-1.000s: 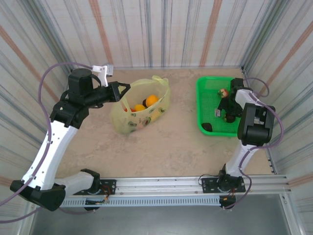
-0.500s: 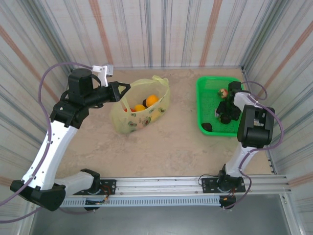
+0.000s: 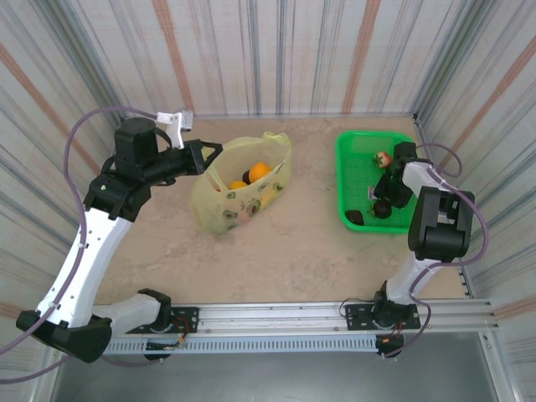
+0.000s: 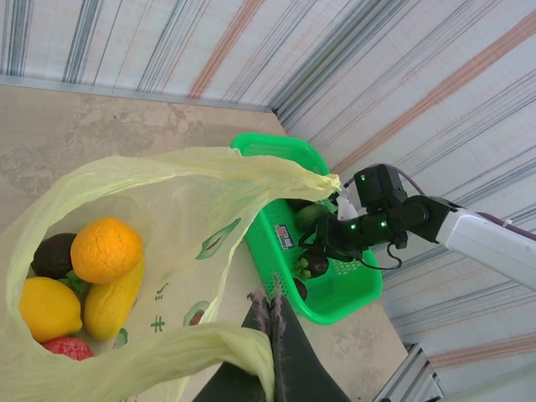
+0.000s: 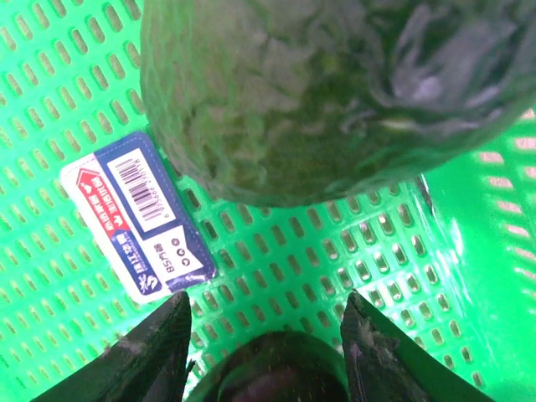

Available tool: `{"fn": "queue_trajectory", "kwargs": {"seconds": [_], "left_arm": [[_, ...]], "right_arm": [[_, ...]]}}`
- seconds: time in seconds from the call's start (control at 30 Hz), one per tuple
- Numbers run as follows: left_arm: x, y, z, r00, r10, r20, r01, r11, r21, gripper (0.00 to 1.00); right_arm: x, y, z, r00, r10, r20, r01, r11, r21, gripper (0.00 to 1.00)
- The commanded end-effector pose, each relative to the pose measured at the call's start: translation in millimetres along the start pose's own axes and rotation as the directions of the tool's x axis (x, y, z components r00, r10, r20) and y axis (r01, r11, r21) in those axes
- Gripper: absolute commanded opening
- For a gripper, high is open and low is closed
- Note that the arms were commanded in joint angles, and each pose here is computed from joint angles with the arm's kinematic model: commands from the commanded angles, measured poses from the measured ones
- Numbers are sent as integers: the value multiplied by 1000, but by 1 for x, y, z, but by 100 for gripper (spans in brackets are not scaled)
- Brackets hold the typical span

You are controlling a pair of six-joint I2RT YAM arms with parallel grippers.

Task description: Place the fake fruits into the plastic bag and tie a complex knot

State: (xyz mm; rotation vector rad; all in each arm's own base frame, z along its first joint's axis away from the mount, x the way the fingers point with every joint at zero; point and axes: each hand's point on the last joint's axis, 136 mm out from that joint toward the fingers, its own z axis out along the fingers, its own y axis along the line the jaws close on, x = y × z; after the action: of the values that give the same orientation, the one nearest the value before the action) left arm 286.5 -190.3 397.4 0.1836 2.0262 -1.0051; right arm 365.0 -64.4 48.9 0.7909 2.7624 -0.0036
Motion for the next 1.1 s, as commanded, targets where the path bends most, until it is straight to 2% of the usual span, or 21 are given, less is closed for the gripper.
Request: {"fn": "queue_trajectory", "kwargs": {"seconds": [0.0,0.2,0.3,0.4,0.63,0.73,0.9,1.07], "left_arm": [[-5,-10,-8,999,16,31,-17,999,27,0],[-5,-10,-7,999,16,29,-16,1000,26,0],[-5,-9,-8,999,19,29,-20,1000,19,0],[-4,-8,-7,999,19,28,-19,1000,17,0],[-3,-7,-3,1000,16,22,-17,1000,21,0],[-3,-7,-1,1000,13,17,-14,1000,25,0],[-3,-7,-1,1000,15,17,-16,1000,26,0],[-2,-7,-2,1000,20,14,-21,999,27,0]], "right_arm": [[-10,8,-29,996,61,66,-56,996,-75,50],[-22,29,-78,985,99,141,-67,974,-217,49],[-25,29,-99,978,86,190,-43,975,-218,53],[-21,19,-103,978,77,192,-42,983,-181,59],[0,2,-62,994,20,103,-12,998,-69,83],[7,3,-43,996,-44,71,46,999,-21,95],[20,8,-13,991,-131,-7,131,990,51,97],[32,1,6,990,-134,-51,138,987,87,91]]}}
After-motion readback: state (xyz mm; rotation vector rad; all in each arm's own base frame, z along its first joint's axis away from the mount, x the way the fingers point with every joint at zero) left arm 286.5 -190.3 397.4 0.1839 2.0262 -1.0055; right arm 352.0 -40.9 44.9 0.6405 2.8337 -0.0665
